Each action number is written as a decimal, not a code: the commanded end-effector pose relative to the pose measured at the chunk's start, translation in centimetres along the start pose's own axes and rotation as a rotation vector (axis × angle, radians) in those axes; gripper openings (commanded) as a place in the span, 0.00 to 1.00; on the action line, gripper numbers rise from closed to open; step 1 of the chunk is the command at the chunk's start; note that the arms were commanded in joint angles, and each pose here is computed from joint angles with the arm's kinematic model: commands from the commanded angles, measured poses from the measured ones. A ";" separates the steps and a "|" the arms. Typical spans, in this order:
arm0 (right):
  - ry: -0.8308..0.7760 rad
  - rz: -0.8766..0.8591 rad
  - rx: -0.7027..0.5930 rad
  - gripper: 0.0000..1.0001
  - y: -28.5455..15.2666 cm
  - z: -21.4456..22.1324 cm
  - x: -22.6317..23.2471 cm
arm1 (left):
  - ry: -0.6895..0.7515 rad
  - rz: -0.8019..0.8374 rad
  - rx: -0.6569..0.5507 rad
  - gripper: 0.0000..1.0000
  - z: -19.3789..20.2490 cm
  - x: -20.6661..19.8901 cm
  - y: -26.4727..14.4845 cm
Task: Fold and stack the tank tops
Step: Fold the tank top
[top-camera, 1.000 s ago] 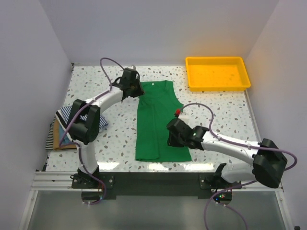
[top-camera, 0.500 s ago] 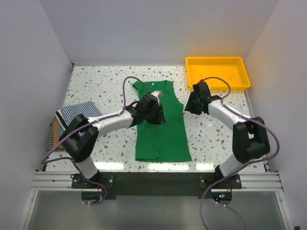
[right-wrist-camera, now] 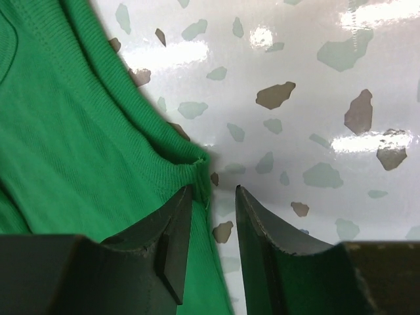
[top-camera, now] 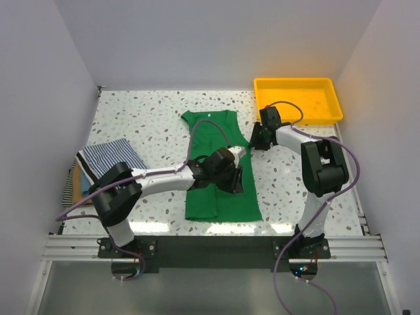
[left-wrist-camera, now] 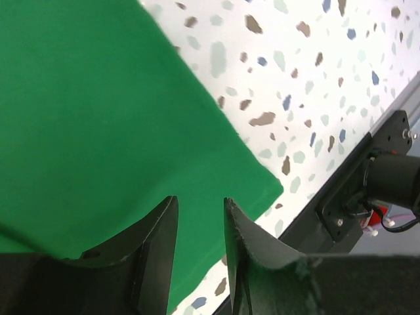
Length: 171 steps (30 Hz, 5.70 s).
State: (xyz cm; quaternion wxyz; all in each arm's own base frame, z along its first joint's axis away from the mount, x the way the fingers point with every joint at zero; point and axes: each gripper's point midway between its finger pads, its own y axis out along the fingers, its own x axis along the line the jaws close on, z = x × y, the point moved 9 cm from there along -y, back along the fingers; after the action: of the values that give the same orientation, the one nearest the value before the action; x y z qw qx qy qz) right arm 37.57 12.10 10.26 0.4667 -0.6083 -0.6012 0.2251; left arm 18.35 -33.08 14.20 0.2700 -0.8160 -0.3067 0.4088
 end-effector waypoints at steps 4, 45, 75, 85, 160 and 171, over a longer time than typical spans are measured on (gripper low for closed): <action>-0.014 -0.010 -0.045 0.27 0.4 -1.3 0.5 | 0.113 0.072 0.032 0.40 0.5 -3.2 1.2; 0.008 0.032 -0.007 0.00 0.9 1.1 -1.3 | 0.299 -0.125 -0.078 0.37 9.1 -9.4 8.2; 0.070 0.114 -0.094 0.00 -6.4 1.8 -2.4 | 0.233 0.144 -0.028 0.00 10.7 -8.4 -3.0; 0.041 0.033 -0.106 0.00 -6.7 -0.3 1.9 | 0.063 0.025 -0.139 0.00 10.0 -5.0 -4.8; -0.052 0.244 -0.244 0.25 -2.1 -8.1 6.5 | -0.167 -0.249 -0.602 0.32 -11.0 7.1 -8.9; -0.086 0.016 -0.268 0.25 -1.8 -7.8 9.9 | -0.351 -0.386 -0.642 0.23 -19.0 16.8 -3.2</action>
State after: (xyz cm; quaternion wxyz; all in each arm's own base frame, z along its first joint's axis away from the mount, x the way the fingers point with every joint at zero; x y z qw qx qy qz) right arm 43.95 16.51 14.31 0.3776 -0.6851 -0.5794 0.2289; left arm 37.71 -23.96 15.89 0.0752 -0.7127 -0.5863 0.3777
